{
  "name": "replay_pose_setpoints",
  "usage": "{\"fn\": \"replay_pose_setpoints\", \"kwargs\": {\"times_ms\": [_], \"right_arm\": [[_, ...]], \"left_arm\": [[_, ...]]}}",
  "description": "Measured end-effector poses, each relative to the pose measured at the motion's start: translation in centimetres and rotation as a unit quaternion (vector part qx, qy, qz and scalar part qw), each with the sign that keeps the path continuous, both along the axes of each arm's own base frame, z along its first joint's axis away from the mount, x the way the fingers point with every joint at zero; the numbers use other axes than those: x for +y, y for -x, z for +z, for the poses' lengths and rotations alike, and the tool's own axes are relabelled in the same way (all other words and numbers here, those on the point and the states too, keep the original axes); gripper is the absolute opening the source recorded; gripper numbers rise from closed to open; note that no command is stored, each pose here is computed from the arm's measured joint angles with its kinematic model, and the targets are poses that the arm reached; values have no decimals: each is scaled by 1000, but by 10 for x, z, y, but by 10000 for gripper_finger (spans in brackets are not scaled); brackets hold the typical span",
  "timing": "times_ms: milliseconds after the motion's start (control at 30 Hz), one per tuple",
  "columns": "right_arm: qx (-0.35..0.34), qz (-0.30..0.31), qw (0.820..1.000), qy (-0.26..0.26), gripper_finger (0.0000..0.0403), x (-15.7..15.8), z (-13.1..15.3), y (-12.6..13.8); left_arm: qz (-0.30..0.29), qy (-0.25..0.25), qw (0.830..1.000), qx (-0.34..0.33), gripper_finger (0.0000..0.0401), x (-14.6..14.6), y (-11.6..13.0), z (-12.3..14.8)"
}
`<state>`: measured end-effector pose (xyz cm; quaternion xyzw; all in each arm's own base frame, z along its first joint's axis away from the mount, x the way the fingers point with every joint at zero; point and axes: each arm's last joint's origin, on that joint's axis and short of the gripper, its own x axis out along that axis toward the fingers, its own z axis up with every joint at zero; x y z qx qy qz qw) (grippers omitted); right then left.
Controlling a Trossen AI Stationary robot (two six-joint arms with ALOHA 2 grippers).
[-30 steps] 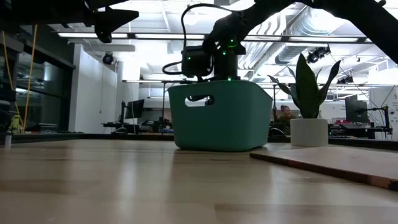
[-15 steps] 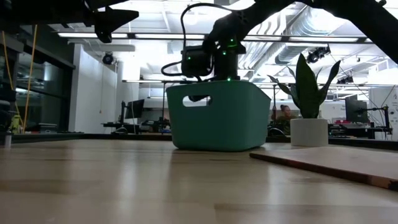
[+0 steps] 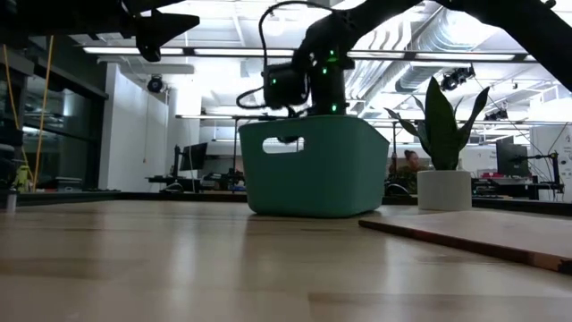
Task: Pick and place USB-C Cables
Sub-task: Return to Home Position
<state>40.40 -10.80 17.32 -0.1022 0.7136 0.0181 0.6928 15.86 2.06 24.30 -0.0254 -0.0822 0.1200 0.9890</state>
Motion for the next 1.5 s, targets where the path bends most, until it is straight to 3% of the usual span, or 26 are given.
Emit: {"fn": "replay_pose_setpoints", "kwargs": {"times_ms": [100, 267, 433, 567, 700, 967, 1067, 1167, 1500], "right_arm": [[2, -3, 1000, 4, 248, -1, 18, 1], [-59, -38, 997, -16, 239, -2, 66, 15], [-151, -75, 985, -33, 223, 6, 111, 54], [-263, -73, 961, -45, 209, 24, 128, 94], [-396, -52, 916, -42, 201, 44, 129, 129], [-654, 20, 756, -13, 200, 72, 121, 171], [-694, 37, 719, 2, 200, 75, 118, 182], [-701, 37, 712, 9, 200, 75, 118, 187], [-700, 29, 714, 11, 200, 75, 118, 188]], "left_arm": [[1, -6, 1000, 2, 235, 0, 0, 0], [3, -12, 1000, 11, 235, 0, 0, -1], [3, -11, 1000, 15, 235, 0, 0, -2], [2, -7, 1000, 16, 235, 0, 0, -3], [2, -6, 1000, 16, 235, 0, 0, -3], [3, -13, 1000, 17, 235, 0, 0, -3], [5, -14, 1000, 17, 235, 0, 0, -3], [5, -14, 1000, 17, 235, 0, 0, -3], [4, -11, 1000, 16, 235, 0, 0, -3]]}}
